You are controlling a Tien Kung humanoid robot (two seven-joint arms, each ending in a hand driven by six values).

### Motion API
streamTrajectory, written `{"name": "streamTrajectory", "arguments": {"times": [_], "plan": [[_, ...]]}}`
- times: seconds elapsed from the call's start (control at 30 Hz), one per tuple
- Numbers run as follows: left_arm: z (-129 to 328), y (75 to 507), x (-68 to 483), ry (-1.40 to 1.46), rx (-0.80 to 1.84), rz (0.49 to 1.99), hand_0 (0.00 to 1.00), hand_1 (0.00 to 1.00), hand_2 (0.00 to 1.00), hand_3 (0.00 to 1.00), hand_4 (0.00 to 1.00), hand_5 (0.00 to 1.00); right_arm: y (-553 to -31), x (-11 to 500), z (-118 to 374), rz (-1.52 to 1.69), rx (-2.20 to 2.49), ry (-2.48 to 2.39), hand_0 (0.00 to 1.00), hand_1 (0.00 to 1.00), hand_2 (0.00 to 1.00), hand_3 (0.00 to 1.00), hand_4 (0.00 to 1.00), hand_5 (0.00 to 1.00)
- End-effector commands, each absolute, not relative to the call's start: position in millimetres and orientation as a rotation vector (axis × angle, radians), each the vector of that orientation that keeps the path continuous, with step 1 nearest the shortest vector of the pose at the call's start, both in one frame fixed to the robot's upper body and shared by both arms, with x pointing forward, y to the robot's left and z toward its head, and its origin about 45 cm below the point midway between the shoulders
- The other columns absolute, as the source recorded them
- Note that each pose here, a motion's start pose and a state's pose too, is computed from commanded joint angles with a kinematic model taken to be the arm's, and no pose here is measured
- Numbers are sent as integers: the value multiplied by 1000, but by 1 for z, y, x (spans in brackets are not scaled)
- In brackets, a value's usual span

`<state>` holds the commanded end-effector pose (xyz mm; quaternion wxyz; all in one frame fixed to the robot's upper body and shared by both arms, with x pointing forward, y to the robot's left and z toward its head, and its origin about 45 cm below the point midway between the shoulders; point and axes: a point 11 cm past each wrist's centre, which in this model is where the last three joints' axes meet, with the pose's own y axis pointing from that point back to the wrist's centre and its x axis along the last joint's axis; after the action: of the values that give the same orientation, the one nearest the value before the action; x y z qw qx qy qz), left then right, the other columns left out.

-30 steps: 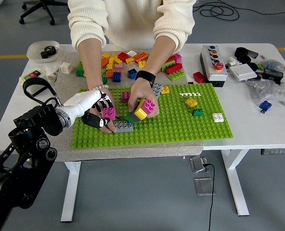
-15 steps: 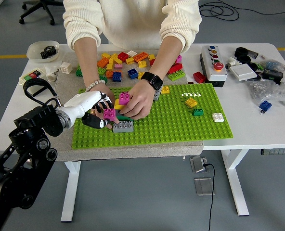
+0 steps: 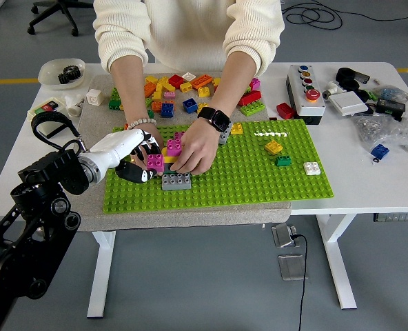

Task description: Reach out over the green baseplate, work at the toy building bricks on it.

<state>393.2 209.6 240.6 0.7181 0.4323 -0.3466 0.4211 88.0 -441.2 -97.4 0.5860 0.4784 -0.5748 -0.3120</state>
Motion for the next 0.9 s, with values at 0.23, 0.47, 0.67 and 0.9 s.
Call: {"name": "streamTrajectory", "arguments": {"times": [0.23, 0.47, 0.67, 0.9], "plan": [[242, 212, 394, -765, 956, 938, 595, 553, 528, 538, 611, 71, -441, 88, -97, -727, 1116, -1340, 743, 646, 688, 648, 858, 534], [244, 214, 394, -766, 955, 947, 596, 553, 528, 538, 612, 73, -441, 88, -97, -729, 1115, -1344, 743, 646, 687, 648, 856, 533], [246, 215, 395, -767, 953, 953, 596, 553, 528, 538, 612, 74, -441, 89, -97, -730, 1115, -1347, 743, 645, 688, 648, 859, 536], [246, 215, 395, -768, 952, 955, 595, 554, 528, 538, 614, 75, -441, 88, -97, -732, 1115, -1347, 743, 645, 688, 647, 859, 536]]}}
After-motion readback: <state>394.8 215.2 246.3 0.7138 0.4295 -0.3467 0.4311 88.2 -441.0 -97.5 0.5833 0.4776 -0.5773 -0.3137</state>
